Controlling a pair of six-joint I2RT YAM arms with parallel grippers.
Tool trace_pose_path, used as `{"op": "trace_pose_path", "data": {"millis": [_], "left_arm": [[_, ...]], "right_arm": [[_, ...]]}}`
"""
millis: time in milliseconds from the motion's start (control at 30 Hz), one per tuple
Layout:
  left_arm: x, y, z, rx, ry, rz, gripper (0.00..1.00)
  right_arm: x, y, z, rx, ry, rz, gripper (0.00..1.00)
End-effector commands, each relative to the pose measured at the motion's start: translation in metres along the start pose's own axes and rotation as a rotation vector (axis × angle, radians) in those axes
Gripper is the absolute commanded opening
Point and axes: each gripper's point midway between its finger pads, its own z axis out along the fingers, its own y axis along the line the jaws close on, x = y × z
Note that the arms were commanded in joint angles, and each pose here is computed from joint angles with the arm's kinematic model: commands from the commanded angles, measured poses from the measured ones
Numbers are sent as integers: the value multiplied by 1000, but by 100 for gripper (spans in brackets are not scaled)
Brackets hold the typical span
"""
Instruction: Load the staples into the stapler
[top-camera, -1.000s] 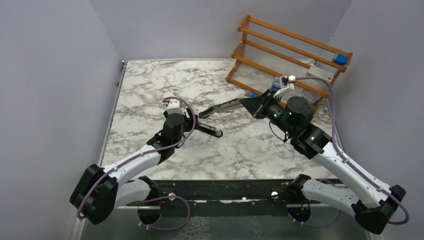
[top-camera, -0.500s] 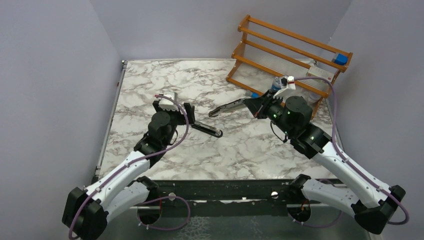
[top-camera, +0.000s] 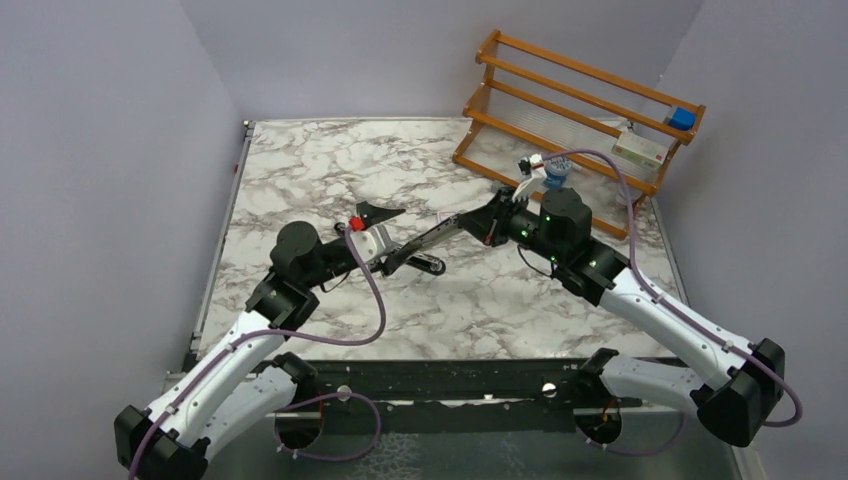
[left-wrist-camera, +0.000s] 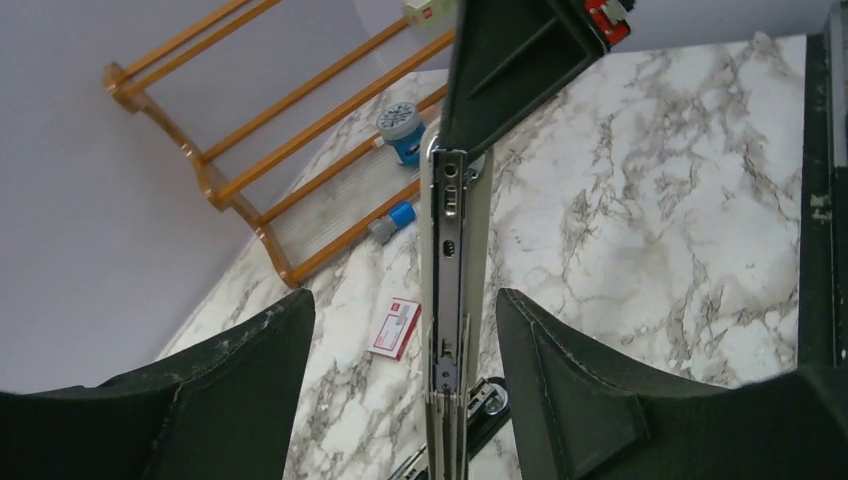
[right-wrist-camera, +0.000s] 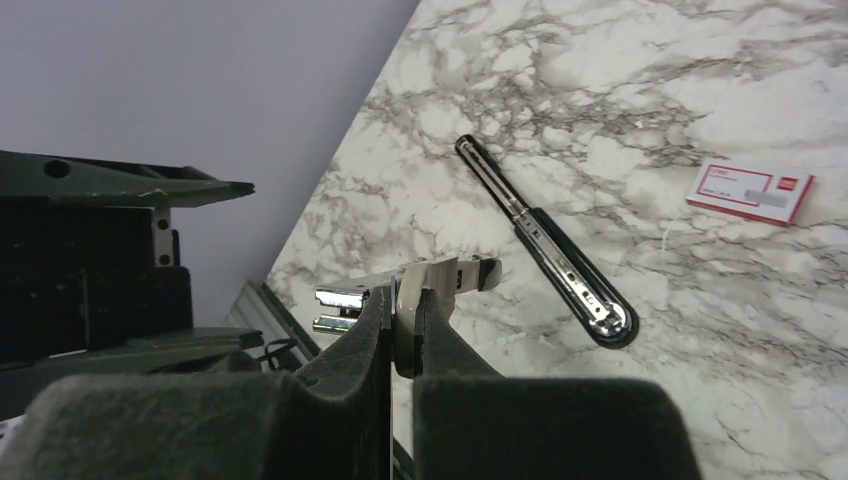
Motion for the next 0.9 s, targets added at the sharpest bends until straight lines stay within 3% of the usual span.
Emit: {"op": "trace_pose_path", "data": {"millis": [0,400,867], "left_arm": [[6,-29,2,205,15,92,66],[45,-33,3,184,98,40,63],[56,-26,4,148,139,42,44]], "right_arm": [[-34,53,-6,-239,-91,-1,1],[-38,67,-11,-305,-92,2,1],[-38,67,-11,-308,-87,0,1]]}}
